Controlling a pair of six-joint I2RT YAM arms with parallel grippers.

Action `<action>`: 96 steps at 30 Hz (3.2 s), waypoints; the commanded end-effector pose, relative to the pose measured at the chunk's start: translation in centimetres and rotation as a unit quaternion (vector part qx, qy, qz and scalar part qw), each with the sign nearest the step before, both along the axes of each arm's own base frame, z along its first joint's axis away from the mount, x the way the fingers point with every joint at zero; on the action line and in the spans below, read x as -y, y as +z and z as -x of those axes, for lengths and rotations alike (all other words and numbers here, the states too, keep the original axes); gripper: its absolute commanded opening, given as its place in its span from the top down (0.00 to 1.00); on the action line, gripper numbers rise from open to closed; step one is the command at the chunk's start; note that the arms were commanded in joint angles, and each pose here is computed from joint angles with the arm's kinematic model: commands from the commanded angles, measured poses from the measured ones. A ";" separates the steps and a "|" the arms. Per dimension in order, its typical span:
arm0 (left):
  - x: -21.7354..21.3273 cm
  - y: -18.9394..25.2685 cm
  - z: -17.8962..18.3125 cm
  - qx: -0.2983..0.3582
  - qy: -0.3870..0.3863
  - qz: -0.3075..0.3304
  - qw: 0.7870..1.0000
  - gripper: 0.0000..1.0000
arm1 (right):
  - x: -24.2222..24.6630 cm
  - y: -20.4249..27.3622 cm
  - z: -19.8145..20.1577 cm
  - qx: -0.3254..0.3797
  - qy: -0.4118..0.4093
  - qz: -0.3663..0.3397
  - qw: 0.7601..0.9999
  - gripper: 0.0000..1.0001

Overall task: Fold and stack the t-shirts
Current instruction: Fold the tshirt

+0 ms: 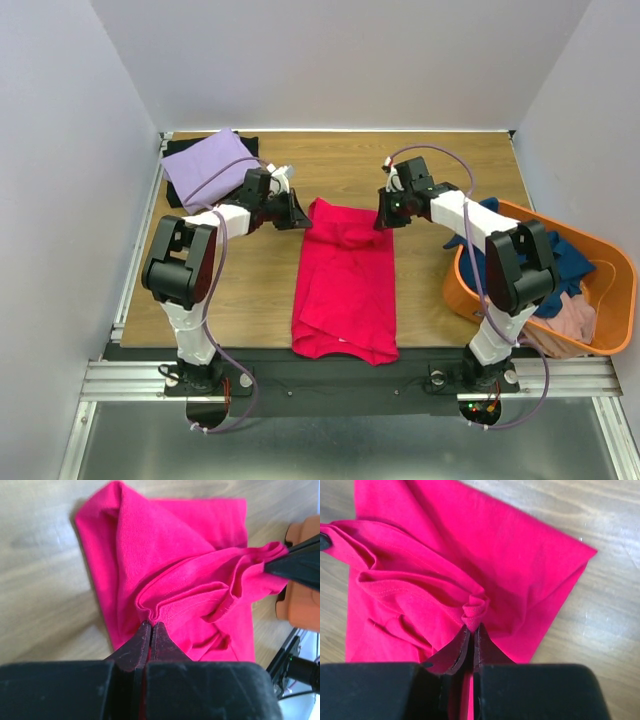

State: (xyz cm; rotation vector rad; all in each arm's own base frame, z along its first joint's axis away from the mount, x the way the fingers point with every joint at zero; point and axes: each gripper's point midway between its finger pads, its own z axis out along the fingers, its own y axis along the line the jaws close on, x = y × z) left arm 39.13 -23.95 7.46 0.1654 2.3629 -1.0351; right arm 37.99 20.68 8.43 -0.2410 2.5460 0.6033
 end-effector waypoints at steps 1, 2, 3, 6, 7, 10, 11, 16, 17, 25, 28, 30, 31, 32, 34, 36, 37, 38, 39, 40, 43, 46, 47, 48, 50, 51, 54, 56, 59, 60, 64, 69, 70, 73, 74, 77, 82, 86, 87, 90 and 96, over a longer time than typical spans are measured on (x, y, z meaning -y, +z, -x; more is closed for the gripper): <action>0.1 1.4 1.9 0.018 -0.029 0.005 0.999 1.00 | -0.2 2.2 1.3 0.015 0.019 -0.006 1.000 0.99; 0.1 1.3 2.1 0.018 -0.033 0.002 0.999 1.00 | -0.2 2.1 1.6 0.013 0.021 -0.006 1.000 0.99; 0.1 1.3 2.5 0.016 -0.036 -0.001 0.999 1.00 | -0.2 2.2 2.0 0.012 0.022 -0.005 1.000 0.99; 0.1 0.7 3.6 0.009 -0.053 -0.014 0.998 1.00 | -0.2 1.8 2.9 -0.002 0.027 -0.001 1.000 0.98; 0.1 0.5 4.0 0.006 -0.056 -0.016 0.998 1.00 | -0.4 1.7 3.4 -0.004 0.032 0.001 0.999 0.98; 0.0 0.4 4.5 0.007 -0.057 -0.024 0.998 1.00 | -0.6 1.3 4.6 -0.017 0.041 0.008 0.999 0.97; -0.2 0.4 4.8 0.004 -0.055 -0.027 0.998 1.00 | -0.7 1.1 5.2 -0.023 0.042 0.011 0.999 0.96; -0.2 0.7 5.7 0.007 -0.059 -0.031 0.998 1.00 | -0.3 0.5 7.0 -0.036 0.038 0.023 0.998 0.96; -0.3 0.5 6.0 0.004 -0.061 -0.034 0.998 1.00 | -0.1 0.3 7.2 -0.038 0.033 0.026 0.998 0.96; -0.8 -0.9 8.8 -0.019 -0.079 -0.054 0.995 0.98 | 0.8 0.1 8.8 -0.047 0.014 0.037 0.998 0.93; -1.2 -1.3 10.4 -0.032 -0.087 -0.063 0.994 0.89 | 1.0 0.1 9.8 -0.054 0.014 0.040 0.998 0.82; -1.3 -0.6 11.1 -0.027 -0.090 -0.060 0.994 0.81 | 1.1 -0.1 10.8 -0.066 0.020 0.042 0.997 0.69; -1.6 -0.7 12.0 -0.036 -0.093 -0.061 0.993 0.72 | 1.1 -0.2 11.6 -0.077 0.025 0.046 0.996 0.60; -1.7 -0.4 12.3 -0.037 -0.094 -0.059 0.993 0.68 | 1.0 0.0 12.0 -0.081 0.030 0.046 0.995 0.57; -1.9 0.4 13.4 -0.040 -0.095 -0.053 0.993 0.59 | 0.8 0.4 13.1 -0.091 0.042 0.051 0.994 0.52; -1.9 1.7 13.8 -0.034 -0.091 -0.046 0.994 0.55 | 0.7 1.7 13.3 -0.083 0.044 0.050 0.994 0.47; -2.0 2.1 13.8 -0.032 -0.089 -0.045 0.995 0.53 | 0.6 2.0 13.2 -0.081 0.041 0.050 0.995 0.46; -1.8 3.1 13.3 -0.025 -0.084 -0.040 0.995 0.52 | 0.7 2.8 12.9 -0.071 0.031 0.048 0.996 0.45; -1.7 3.9 12.8 -0.014 -0.077 -0.038 0.996 0.51 | 0.5 3.8 12.2 -0.057 0.026 0.044 0.997 0.45; -1.5 4.4 12.1 -0.006 -0.071 -0.037 0.997 0.50 | 0.3 4.4 11.8 -0.047 0.021 0.041 0.998 0.45; -0.1 7.3 8.0 0.029 -0.049 -0.019 0.998 0.48 | 0.0 6.6 9.0 -0.011 -0.010 0.043 0.999 0.45; 1.0 6.5 5.0 0.019 -0.041 -0.024 0.999 0.48 | -0.3 7.2 6.2 0.016 -0.039 0.054 0.998 0.45; 1.4 7.7 3.2 0.038 -0.035 -0.022 0.998 0.48 | -0.6 7.7 5.2 0.028 -0.043 0.052 0.997 0.45; 1.7 6.4 2.1 0.028 -0.033 -0.030 0.999 0.48 | -1.0 7.7 4.2 0.041 -0.045 0.048 0.997 0.45; 2.5 7.3 -0.2 0.045 -0.031 -0.029 0.998 0.48 | -1.7 6.4 2.9 0.038 -0.041 0.051 0.997 0.46; 2.8 7.0 -0.8 0.043 -0.031 -0.029 0.998 0.48 | -2.1 5.8 2.5 0.036 -0.038 0.049 0.997 0.46; 3.9 5.5 -2.2 0.029 -0.036 -0.030 0.998 0.48 | -2.7 3.0 1.7 0.020 -0.034 0.056 0.998 0.46; 4.7 4.0 -1.9 0.020 -0.049 -0.038 0.998 0.48 | -2.5 1.5 1.5 0.013 -0.038 0.070 0.997 0.46; 5.5 2.2 -0.6 0.007 -0.065 -0.049 0.997 0.48 | -1.9 -0.1 2.6 -0.002 -0.021 0.085 0.996 0.46; 5.6 2.1 -0.3 0.007 -0.068 -0.048 0.997 0.48 | -1.7 -0.6 3.3 -0.010 -0.016 0.086 0.996 0.46; 6.3 1.2 1.3 0.002 -0.080 -0.043 0.996 0.48 | -1.9 -0.8 5.3 -0.029 -0.001 0.068 0.997 0.46; 6.7 -0.8 2.9 -0.022 -0.088 -0.037 0.995 0.48 | -2.4 -0.9 8.9 -0.052 0.028 0.046 0.997 0.46; 6.5 -1.5 3.2 -0.029 -0.087 -0.041 0.995 0.48 | -2.4 -0.8 9.4 -0.055 0.031 0.044 0.997 0.46; 6.1 -2.5 3.6 -0.038 -0.084 -0.050 0.994 0.48 | -2.8 -0.8 11.0 -0.061 0.045 0.038 0.996 0.46; 5.9 -2.9 3.9 -0.043 -0.084 -0.053 0.994 0.48 | -2.9 -0.3 11.3 -0.057 0.049 0.032 0.997 0.46; 5.6 -3.6 4.3 -0.050 -0.084 -0.058 0.993 0.48 | -3.4 -0.1 13.3 -0.073 0.073 0.014 0.995 0.46; 5.2 -4.3 4.9 -0.054 -0.087 -0.065 0.993 0.48 | -2.9 -0.6 16.7 -0.114 0.095 0.019 0.989 0.46; 5.0 -4.3 5.3 -0.055 -0.091 -0.067 0.992 0.48 | -2.8 0.7 17.5 -0.111 0.103 0.016 0.988 0.46; 5.0 -4.3 5.3 -0.054 -0.091 -0.067 0.992 0.48 | -2.7 1.2 17.2 -0.100 0.099 0.019 0.990 0.46; 4.9 -3.8 5.5 -0.049 -0.090 -0.065 0.993 0.48 | -3.0 2.8 15.0 -0.063 0.074 0.025 0.995 0.46; 4.3 -3.1 5.1 -0.038 -0.066 -0.076 0.994 0.48 | -3.0 2.7 9.4 -0.036 -0.044 0.069 0.996 0.46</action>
